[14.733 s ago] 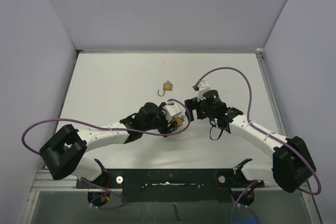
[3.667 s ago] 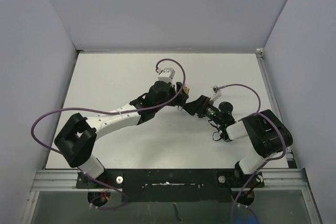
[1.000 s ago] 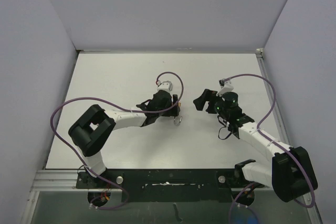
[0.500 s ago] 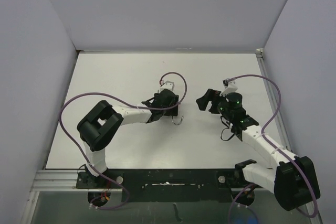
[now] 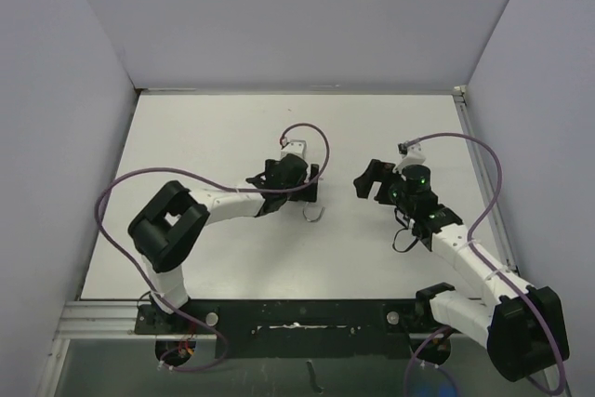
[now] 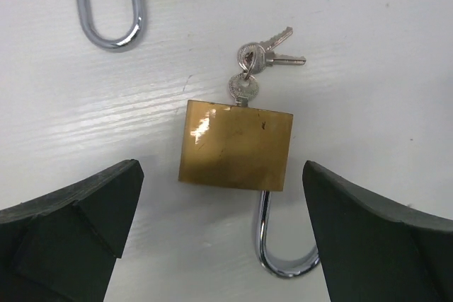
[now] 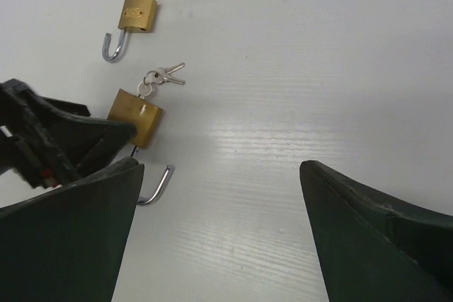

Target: Unlock with the key

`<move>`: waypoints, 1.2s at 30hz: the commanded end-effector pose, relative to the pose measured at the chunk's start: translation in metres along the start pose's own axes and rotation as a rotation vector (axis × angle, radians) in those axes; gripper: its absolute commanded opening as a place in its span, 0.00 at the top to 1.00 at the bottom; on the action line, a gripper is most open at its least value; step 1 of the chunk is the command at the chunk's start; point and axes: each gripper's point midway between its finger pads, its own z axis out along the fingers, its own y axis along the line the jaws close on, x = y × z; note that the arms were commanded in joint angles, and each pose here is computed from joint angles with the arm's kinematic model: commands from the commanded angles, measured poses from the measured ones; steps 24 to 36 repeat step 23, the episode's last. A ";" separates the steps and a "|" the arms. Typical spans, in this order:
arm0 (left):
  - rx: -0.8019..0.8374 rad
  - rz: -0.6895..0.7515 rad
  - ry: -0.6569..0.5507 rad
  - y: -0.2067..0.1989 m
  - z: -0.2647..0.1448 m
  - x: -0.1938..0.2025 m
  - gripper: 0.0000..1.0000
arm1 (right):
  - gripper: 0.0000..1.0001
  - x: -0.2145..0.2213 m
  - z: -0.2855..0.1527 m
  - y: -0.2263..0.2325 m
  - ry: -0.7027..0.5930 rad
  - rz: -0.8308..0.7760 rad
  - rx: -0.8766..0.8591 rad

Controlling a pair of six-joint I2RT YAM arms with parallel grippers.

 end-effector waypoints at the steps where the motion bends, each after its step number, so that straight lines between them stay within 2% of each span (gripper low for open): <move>1: 0.029 -0.048 -0.206 0.001 -0.061 -0.072 0.02 | 0.02 -0.027 -0.004 -0.006 -0.031 -0.017 0.067; 4: 0.015 -0.089 -0.292 0.026 -0.097 -0.090 0.02 | 0.02 -0.024 -0.003 -0.012 0.004 -0.013 0.088; 6: 0.000 -0.176 -0.352 0.052 -0.127 -0.101 0.02 | 0.02 -0.024 -0.004 -0.018 0.021 0.006 0.103; 8: -0.029 -0.240 -0.382 0.084 -0.147 -0.100 0.02 | 0.02 -0.023 -0.005 -0.030 0.029 0.050 0.149; 13: -0.171 -0.304 -0.473 0.154 -0.187 -0.079 0.02 | 0.02 -0.024 -0.015 -0.068 0.014 0.188 0.392; 16: -0.217 -0.326 -0.527 0.177 -0.205 -0.070 0.02 | 0.02 -0.025 -0.022 -0.081 0.006 0.219 0.491; 22: -0.241 -0.325 -0.534 0.188 -0.213 -0.064 0.02 | 0.02 -0.024 -0.030 -0.094 0.001 0.273 0.590; 36: -0.239 -0.323 -0.527 0.187 -0.212 -0.064 0.02 | 0.02 -0.024 -0.030 -0.094 -0.009 0.274 0.591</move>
